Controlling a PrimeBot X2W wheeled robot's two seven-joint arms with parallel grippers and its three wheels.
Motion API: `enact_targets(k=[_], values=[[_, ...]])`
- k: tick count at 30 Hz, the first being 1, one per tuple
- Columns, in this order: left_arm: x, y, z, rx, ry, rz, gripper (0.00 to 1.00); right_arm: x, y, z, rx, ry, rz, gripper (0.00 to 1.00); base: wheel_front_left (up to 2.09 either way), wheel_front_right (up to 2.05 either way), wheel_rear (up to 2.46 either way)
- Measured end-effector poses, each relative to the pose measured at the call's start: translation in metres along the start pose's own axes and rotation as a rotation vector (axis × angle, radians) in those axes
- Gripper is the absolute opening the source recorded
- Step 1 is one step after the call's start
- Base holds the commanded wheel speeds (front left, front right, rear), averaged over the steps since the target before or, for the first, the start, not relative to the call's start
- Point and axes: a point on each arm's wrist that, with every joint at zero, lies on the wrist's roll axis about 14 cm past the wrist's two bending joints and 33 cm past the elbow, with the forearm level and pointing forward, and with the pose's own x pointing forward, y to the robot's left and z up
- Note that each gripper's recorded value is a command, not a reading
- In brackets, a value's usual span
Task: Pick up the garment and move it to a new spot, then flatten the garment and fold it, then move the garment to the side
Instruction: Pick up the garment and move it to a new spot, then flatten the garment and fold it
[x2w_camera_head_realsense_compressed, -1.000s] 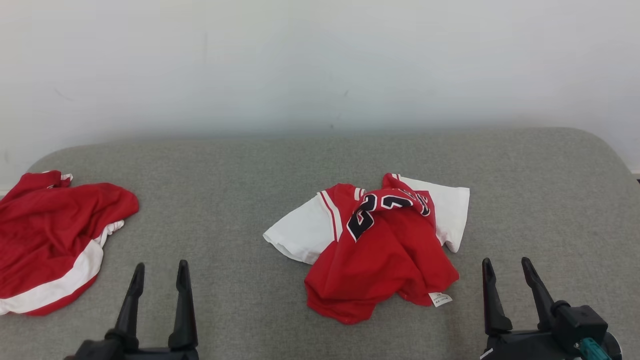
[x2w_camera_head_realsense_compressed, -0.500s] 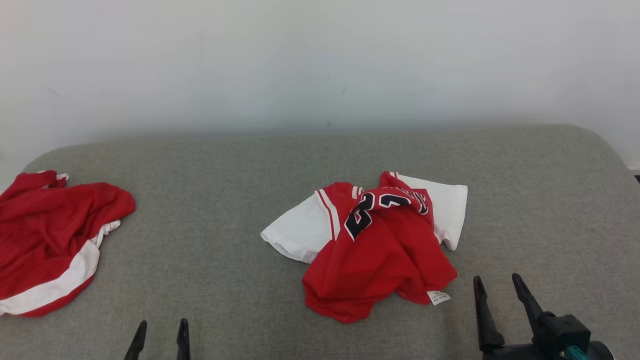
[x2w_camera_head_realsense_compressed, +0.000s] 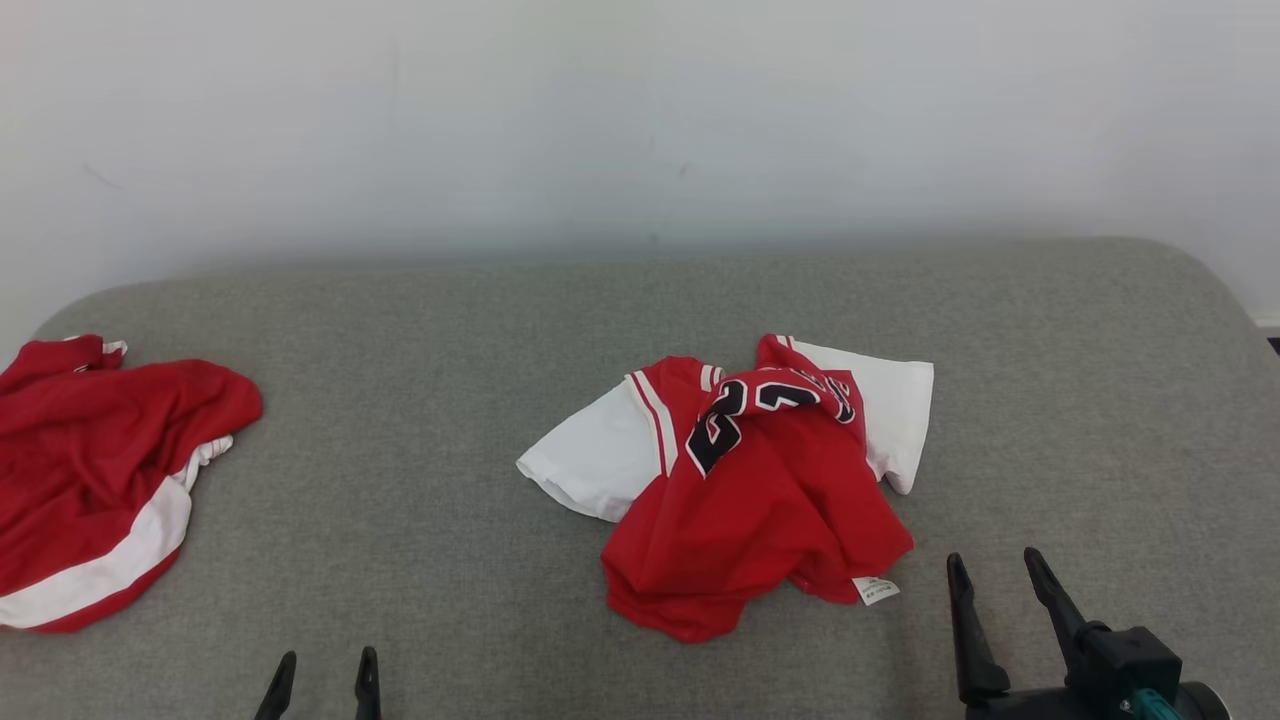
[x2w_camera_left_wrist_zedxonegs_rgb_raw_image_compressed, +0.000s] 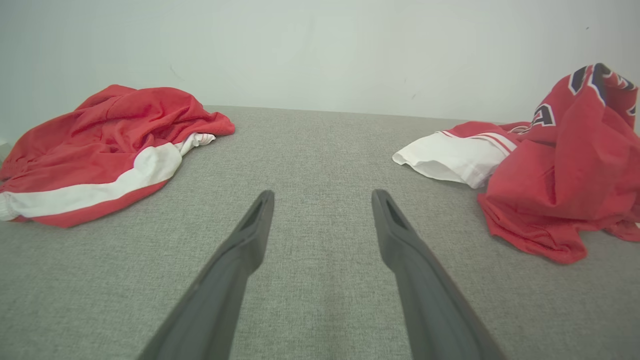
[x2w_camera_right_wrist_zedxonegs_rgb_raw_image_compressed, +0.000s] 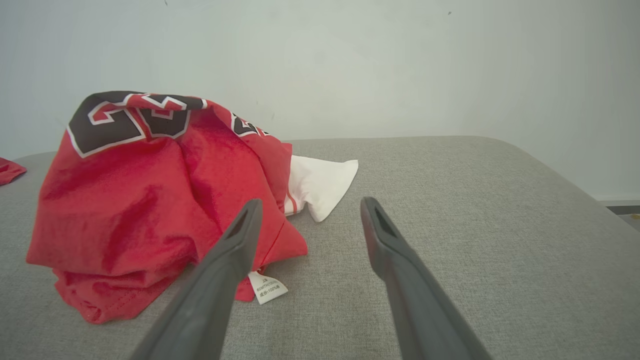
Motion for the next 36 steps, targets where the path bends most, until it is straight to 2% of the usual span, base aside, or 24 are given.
enact_targets(k=[29,36], values=[[0.008,-0.008,0.008,0.016,-0.022,-0.035,1.0,-0.005,-0.001,0.005,0.016,-0.017,-0.007,1.0,0.0,0.0,0.0],[0.021,-0.009,0.009,-0.008,-0.011,-0.045,1.0,-0.008,-0.004,0.006,0.024,-0.02,-0.017,1.0,0.0,0.0,0.0]])
